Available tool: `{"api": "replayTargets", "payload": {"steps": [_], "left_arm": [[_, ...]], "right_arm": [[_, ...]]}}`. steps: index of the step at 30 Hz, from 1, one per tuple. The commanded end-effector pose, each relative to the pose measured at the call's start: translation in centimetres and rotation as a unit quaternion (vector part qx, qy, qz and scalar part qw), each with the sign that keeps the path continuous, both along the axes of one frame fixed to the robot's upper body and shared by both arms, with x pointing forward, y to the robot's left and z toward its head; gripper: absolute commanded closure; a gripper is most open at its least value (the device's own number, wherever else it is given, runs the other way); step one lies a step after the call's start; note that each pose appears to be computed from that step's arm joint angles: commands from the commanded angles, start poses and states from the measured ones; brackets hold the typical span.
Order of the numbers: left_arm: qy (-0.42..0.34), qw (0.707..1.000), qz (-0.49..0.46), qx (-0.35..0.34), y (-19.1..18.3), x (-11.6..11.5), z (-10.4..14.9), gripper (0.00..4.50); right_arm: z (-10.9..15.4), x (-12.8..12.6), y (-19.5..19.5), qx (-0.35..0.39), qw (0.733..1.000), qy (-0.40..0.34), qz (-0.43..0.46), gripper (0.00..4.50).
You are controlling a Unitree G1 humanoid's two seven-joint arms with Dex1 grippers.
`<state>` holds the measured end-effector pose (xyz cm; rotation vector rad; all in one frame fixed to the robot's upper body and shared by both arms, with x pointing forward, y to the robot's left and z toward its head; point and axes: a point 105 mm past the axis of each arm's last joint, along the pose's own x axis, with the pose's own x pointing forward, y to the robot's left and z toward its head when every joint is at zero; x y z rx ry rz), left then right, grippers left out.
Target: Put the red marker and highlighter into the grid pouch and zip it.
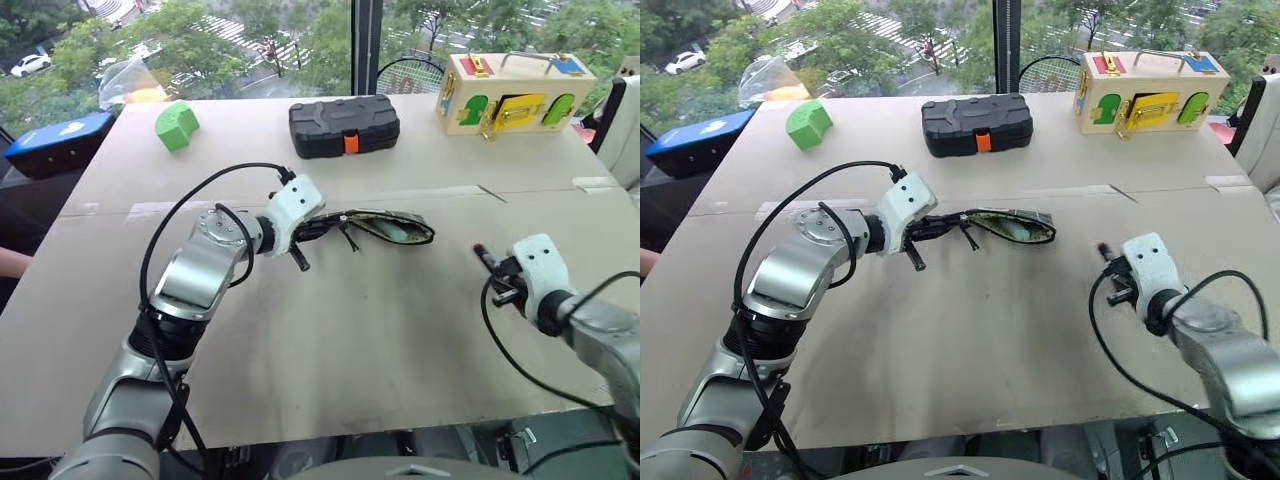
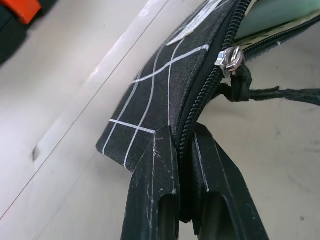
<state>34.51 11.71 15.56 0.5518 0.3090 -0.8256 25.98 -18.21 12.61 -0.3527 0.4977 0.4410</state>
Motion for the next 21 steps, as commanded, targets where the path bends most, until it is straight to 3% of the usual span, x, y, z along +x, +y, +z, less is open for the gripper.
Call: {"api": "replayTargets", "payload": {"steps": [1,3,9,12,21], "left_arm": [[-0.035,0.999,-0.025,0.015,-0.8,0.0,0.7,4.5],[-0.039,0.999,-0.029,0.018,-0.9,0.0,0.6,4.5],[-0.047,0.997,-0.05,0.017,-2.0,-0.6,0.2,4.5],[-0.048,0.997,-0.056,0.013,-2.5,-1.2,0.0,4.5],[-0.041,0.998,-0.056,0.005,-3.0,-2.2,-0.5,4.5]], "right_arm": [[4.3,-1.3,3.6,-0.037,0.985,-0.054,0.16,4.3],[4.8,-0.8,4.3,-0.078,0.976,-0.055,0.195,4.3],[5.0,2.0,6.3,-0.084,0.976,-0.03,0.196,4.3],[4.6,2.9,5.9,-0.143,0.968,-0.03,0.206,4.3],[4.6,4.5,5.4,-0.217,0.953,-0.038,0.21,4.3]]}}
